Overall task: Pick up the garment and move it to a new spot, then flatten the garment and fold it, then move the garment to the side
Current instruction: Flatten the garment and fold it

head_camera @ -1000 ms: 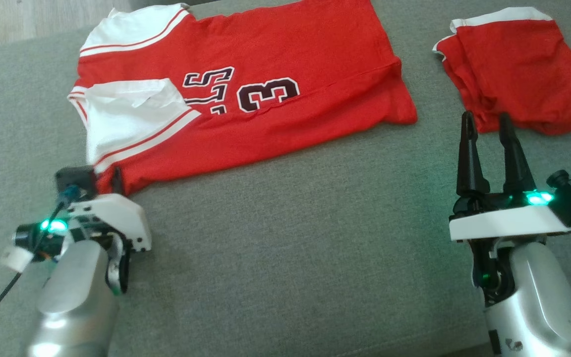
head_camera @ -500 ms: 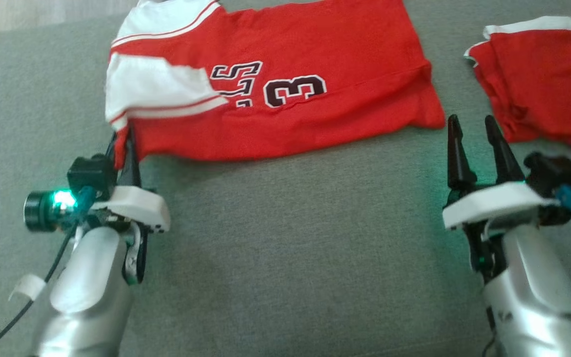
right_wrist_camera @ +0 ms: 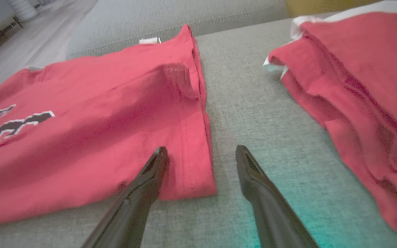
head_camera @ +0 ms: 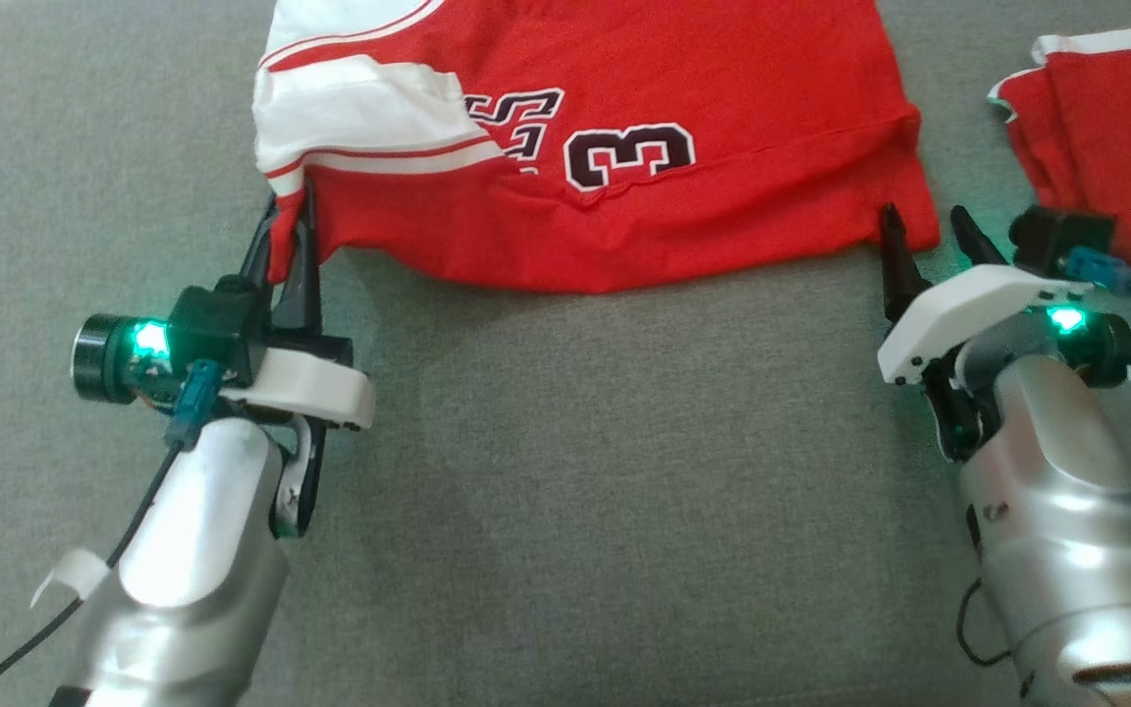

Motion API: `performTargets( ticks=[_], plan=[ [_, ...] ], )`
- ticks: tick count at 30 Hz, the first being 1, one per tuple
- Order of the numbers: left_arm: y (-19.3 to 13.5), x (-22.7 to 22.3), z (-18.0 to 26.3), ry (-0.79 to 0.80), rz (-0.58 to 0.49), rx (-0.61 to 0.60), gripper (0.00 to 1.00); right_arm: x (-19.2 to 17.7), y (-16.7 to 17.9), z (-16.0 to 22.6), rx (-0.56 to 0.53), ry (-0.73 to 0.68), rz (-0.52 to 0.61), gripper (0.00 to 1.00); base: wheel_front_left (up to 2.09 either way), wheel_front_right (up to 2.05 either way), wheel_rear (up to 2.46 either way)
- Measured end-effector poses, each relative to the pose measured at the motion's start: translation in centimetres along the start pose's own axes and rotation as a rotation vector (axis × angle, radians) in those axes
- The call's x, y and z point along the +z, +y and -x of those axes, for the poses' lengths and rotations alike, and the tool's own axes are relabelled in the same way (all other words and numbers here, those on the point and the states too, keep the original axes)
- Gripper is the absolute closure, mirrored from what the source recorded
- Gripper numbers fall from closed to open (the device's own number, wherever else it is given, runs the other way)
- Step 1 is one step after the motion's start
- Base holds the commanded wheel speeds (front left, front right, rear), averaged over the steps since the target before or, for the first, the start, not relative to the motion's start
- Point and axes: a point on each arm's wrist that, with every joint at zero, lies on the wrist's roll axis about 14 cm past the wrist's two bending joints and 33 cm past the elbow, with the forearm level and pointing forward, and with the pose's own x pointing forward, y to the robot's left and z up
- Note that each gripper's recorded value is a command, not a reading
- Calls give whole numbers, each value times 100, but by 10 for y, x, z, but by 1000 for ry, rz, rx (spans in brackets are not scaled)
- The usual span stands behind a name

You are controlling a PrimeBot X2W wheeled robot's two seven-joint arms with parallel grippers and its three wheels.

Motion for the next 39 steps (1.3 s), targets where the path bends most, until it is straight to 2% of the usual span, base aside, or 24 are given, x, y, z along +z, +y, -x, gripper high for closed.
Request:
performTargets(
  ticks=[8, 9, 10, 11, 17, 28, 39],
  plan=[
    [2, 0, -4, -7, -1, 2, 100, -3, 12, -18, 37, 57, 93, 0, 0, 0, 0],
    [3, 0, -5, -7, -1, 2, 100, -3, 13, -19, 40, 65, 106, 5, 0, 0, 0],
    [3, 0, -5, -4, -2, 2, 100, -4, 14, -21, 43, 74, 119, 60, 0, 0, 0],
    [3, -1, -5, -2, -3, 2, 100, -3, 15, -22, 47, 78, 134, 100, 0, 0, 0],
    [4, -2, -1, 21, -15, 4, 100, 4, 18, -18, 53, 46, 166, 100, 0, 0, 0],
    [8, -21, 30, 117, -18, 25, 100, 15, 0, 20, 5, -48, 104, 100, 0, 0, 0],
    [-4, -25, 73, 152, -9, 3, 100, 16, -7, 65, -18, -107, 35, 100, 0, 0, 0]
  ],
)
